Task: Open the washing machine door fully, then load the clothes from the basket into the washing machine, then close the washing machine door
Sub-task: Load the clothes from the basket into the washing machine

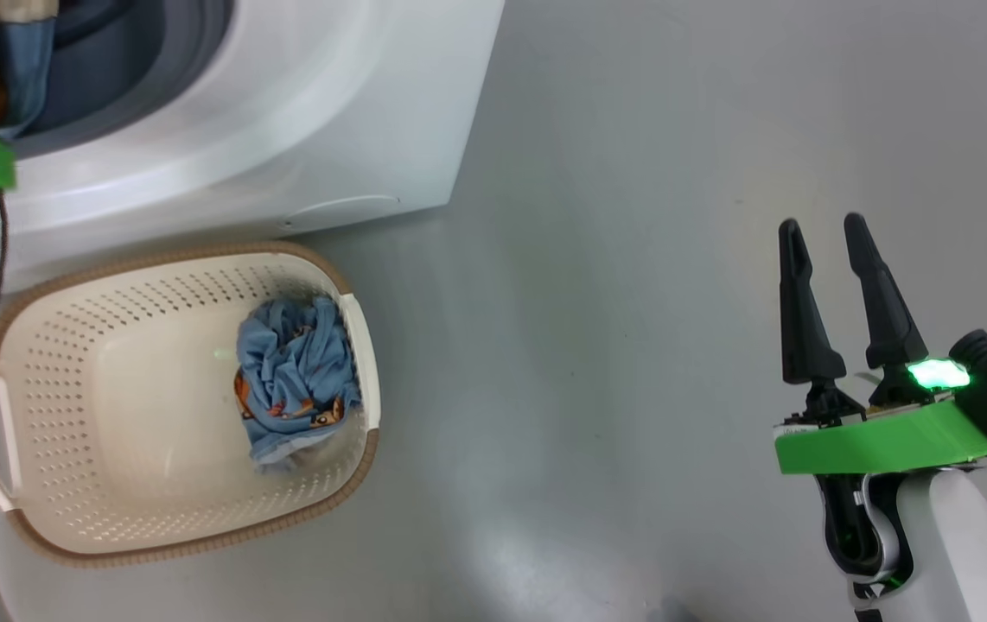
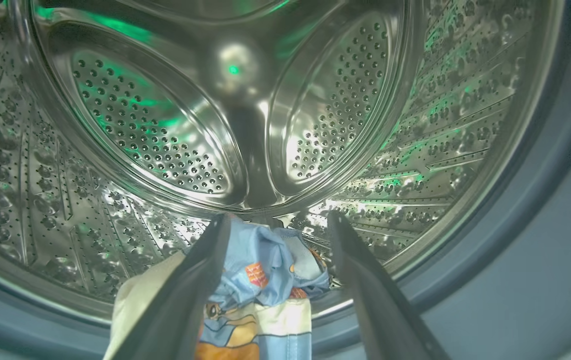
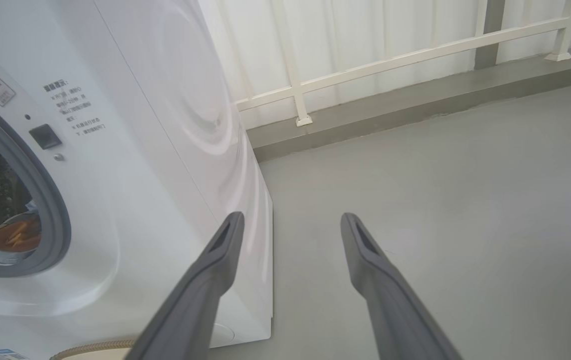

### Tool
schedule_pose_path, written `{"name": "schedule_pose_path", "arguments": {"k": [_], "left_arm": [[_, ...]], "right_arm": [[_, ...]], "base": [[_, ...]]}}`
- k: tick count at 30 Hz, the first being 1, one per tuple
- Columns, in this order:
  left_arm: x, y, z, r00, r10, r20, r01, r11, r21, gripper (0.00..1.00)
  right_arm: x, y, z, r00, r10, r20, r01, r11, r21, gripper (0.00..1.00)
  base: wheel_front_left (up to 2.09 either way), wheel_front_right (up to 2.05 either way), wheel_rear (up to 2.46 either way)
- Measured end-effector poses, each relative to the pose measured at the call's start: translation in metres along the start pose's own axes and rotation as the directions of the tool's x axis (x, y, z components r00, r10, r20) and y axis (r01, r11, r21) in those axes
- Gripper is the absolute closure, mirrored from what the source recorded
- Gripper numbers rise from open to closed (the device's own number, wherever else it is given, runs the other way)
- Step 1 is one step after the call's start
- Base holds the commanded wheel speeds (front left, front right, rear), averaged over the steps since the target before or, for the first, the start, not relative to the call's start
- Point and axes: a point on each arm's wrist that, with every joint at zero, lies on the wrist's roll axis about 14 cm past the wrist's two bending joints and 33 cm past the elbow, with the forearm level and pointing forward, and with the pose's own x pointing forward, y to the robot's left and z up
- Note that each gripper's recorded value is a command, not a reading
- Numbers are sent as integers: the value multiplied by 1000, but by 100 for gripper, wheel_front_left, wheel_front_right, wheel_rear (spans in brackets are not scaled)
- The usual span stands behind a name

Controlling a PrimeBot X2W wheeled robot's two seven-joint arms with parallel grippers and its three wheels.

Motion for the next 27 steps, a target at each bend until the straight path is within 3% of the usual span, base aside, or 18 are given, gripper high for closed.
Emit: {"name": "schedule_pose_path", "arguments": {"k": [27], "left_arm": [[-153, 15, -5, 995, 88, -48, -89, 996, -24, 0]], "right_arm": [[-38, 13, 32, 996, 78, 37, -77, 996, -46, 0]], "base": [[0, 0, 0]]}}
